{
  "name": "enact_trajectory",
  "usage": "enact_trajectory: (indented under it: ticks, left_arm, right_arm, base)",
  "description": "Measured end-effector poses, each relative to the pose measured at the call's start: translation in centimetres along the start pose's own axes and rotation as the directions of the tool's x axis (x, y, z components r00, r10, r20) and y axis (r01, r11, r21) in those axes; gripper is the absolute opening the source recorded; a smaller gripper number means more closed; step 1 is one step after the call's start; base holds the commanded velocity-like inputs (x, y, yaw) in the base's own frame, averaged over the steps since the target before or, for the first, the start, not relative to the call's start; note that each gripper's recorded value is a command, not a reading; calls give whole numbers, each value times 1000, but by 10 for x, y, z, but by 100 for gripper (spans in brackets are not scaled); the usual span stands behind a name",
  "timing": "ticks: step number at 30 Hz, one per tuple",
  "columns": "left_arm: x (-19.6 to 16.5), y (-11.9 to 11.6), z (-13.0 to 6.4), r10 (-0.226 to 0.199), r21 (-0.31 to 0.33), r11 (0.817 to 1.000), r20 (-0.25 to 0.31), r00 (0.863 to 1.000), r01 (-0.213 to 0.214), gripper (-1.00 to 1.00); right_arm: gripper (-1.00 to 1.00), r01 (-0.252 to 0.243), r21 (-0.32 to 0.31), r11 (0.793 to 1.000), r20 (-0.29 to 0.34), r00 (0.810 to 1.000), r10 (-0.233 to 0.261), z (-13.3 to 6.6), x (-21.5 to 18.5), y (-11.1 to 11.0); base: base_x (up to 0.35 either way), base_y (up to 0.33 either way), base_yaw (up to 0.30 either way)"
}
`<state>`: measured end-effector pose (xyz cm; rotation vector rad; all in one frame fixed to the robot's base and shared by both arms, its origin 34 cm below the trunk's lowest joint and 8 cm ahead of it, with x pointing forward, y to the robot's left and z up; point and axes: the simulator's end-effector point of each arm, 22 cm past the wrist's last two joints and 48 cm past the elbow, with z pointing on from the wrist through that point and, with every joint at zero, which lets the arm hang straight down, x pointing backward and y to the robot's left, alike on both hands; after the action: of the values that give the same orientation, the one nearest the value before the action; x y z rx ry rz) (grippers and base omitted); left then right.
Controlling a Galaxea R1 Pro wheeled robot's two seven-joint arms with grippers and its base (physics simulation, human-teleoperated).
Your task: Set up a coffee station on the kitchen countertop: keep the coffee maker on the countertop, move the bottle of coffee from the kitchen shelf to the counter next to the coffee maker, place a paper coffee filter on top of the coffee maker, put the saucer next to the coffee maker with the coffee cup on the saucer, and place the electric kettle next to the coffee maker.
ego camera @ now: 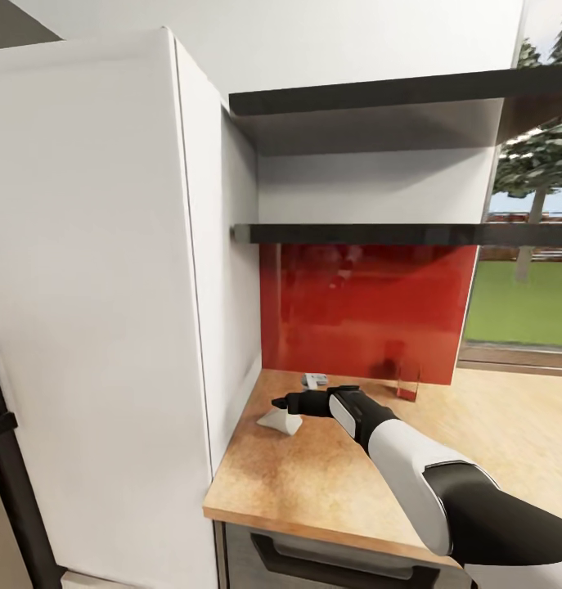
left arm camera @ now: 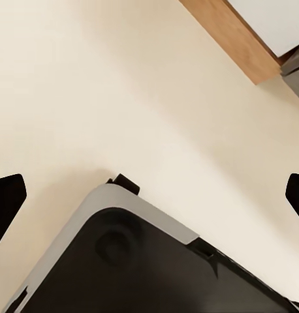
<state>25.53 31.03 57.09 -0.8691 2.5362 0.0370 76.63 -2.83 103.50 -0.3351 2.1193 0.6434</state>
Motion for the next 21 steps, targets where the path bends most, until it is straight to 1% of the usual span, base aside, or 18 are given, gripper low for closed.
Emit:
enact_trajectory:
  ticks: [21]
  left_arm:
    - [10,-1,26,1,3,1000,0,1000,-1,100]
  right_arm:
    - [100,0,0,1000,-5,1000,0,15,21,-10]
  base:
    - [0,0,0]
